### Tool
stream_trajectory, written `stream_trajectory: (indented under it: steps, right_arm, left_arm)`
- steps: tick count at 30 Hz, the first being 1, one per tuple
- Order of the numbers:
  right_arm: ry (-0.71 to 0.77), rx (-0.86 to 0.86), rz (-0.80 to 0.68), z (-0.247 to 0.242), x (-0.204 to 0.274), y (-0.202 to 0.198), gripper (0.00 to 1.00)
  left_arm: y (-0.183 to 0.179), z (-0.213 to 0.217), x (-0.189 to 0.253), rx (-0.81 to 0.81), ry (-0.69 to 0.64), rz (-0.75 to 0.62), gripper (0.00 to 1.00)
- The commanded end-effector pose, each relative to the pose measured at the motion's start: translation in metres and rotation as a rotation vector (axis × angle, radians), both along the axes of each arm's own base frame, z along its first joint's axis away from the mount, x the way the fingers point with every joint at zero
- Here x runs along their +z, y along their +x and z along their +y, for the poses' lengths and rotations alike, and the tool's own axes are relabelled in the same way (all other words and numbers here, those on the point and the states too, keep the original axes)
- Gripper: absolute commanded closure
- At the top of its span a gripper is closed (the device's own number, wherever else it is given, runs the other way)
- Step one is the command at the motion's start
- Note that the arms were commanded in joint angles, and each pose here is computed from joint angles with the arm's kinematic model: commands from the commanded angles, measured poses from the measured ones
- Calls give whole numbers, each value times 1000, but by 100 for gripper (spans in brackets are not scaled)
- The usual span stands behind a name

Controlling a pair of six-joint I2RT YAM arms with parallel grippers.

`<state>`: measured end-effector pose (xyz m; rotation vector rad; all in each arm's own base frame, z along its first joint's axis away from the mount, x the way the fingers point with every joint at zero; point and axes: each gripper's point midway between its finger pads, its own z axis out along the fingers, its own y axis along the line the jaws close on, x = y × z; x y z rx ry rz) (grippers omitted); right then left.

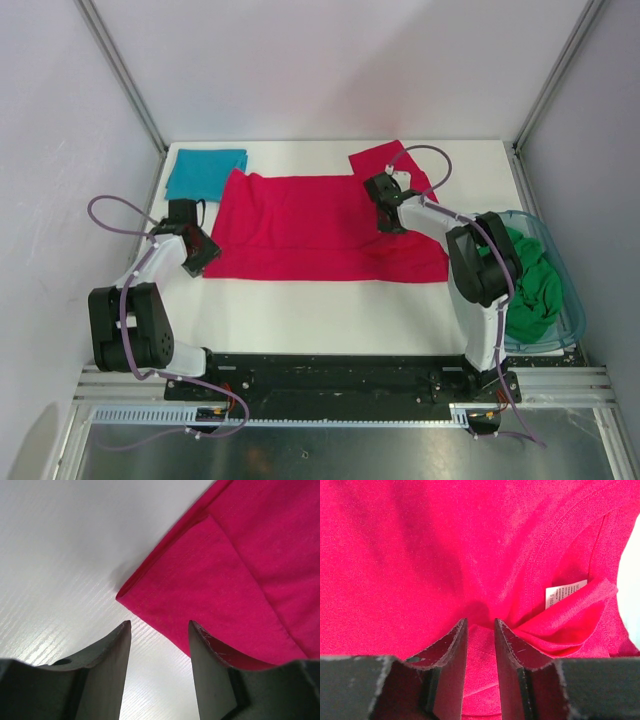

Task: Fold and stack the t-shirts
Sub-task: Fold the flattened tshirt in 1/3 of the way

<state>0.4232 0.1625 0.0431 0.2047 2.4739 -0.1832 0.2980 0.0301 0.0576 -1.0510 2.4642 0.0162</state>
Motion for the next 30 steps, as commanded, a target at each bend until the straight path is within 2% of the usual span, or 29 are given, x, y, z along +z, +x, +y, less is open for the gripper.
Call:
stream_trajectory:
  steps: [1,15,23,30]
  right_arm:
    - [-28,-2,-20,2,7,8,67]
    - [-44,-8,18,0,-8,5,68]
    - [-43,-18,-5,1,0,6,88]
    - [-44,-21,-56,5,15,13,95]
  left_arm:
    - [17,3,22,-13,7,-81,46]
    - [16,3,21,-13,6,-76,46]
    - [16,5,21,-9,8,-76,46]
    - [16,6,20,-7,9,-73,46]
